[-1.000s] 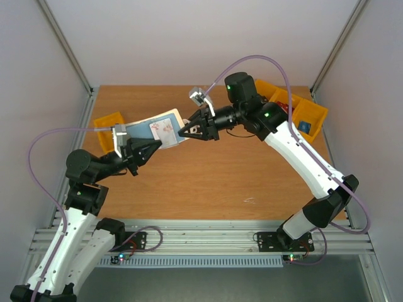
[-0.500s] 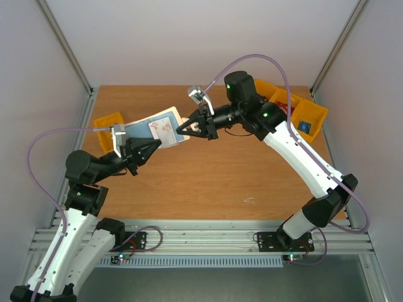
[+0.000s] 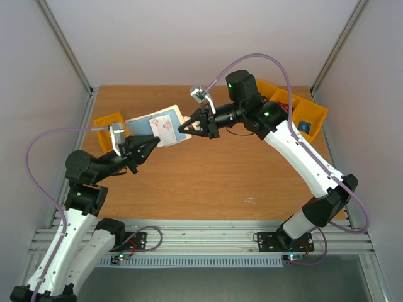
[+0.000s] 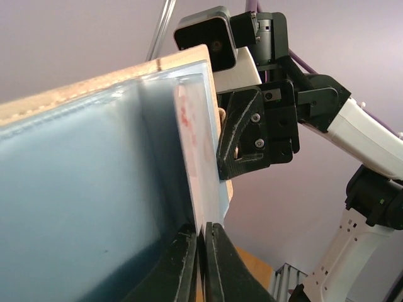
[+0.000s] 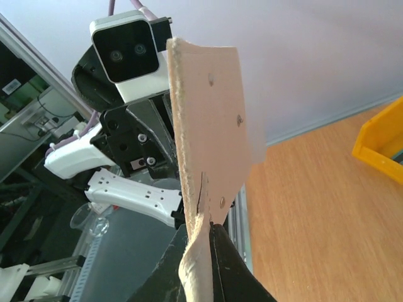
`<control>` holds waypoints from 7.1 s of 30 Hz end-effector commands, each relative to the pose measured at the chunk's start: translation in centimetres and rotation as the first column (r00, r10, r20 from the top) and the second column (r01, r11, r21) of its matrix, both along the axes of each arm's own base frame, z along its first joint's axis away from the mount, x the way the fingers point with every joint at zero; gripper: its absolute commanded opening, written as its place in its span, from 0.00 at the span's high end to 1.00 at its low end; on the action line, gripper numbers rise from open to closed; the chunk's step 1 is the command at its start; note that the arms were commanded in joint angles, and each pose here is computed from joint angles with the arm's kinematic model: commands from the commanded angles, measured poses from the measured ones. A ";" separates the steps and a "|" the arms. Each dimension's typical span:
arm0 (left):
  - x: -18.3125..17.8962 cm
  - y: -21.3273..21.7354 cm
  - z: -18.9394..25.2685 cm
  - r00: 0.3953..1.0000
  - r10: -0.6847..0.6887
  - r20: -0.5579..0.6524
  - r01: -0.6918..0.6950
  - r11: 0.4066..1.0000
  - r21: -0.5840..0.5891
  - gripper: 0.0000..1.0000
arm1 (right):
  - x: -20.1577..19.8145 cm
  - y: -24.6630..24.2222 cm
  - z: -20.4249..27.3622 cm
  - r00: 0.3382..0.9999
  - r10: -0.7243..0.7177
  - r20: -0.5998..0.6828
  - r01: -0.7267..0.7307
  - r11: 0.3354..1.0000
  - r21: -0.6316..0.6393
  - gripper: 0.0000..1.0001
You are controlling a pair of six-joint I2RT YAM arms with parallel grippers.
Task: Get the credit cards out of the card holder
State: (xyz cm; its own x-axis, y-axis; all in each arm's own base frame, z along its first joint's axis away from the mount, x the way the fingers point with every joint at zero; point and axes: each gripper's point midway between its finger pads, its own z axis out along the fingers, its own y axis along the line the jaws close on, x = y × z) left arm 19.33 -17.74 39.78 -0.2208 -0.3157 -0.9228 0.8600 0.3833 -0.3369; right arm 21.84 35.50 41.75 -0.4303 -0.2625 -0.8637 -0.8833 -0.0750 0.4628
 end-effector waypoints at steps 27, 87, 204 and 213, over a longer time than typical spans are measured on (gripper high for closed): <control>6.3 6.9 -5.5 0.835 0.520 -0.181 -0.517 0.854 0.067 1.00 | 13.8 -6.2 -17.3 0.621 -0.622 -0.477 0.464 0.782 -0.417 0.99; -0.6 0.5 -2.1 1.000 -0.012 -0.011 0.012 1.000 -0.024 1.00 | 0.2 3.1 -1.6 0.977 0.134 -0.166 -0.125 0.990 0.064 0.82; 12.5 12.3 -32.0 0.084 0.724 -0.685 -0.566 0.601 0.565 0.01 | 12.8 0.4 -42.2 0.845 -0.483 0.229 0.283 0.042 -0.958 0.12; 12.5 12.3 -31.8 0.103 0.715 -0.692 -0.580 0.608 0.542 0.01 | 11.2 -1.9 -45.3 0.873 -0.437 0.216 0.221 -0.041 -0.974 0.52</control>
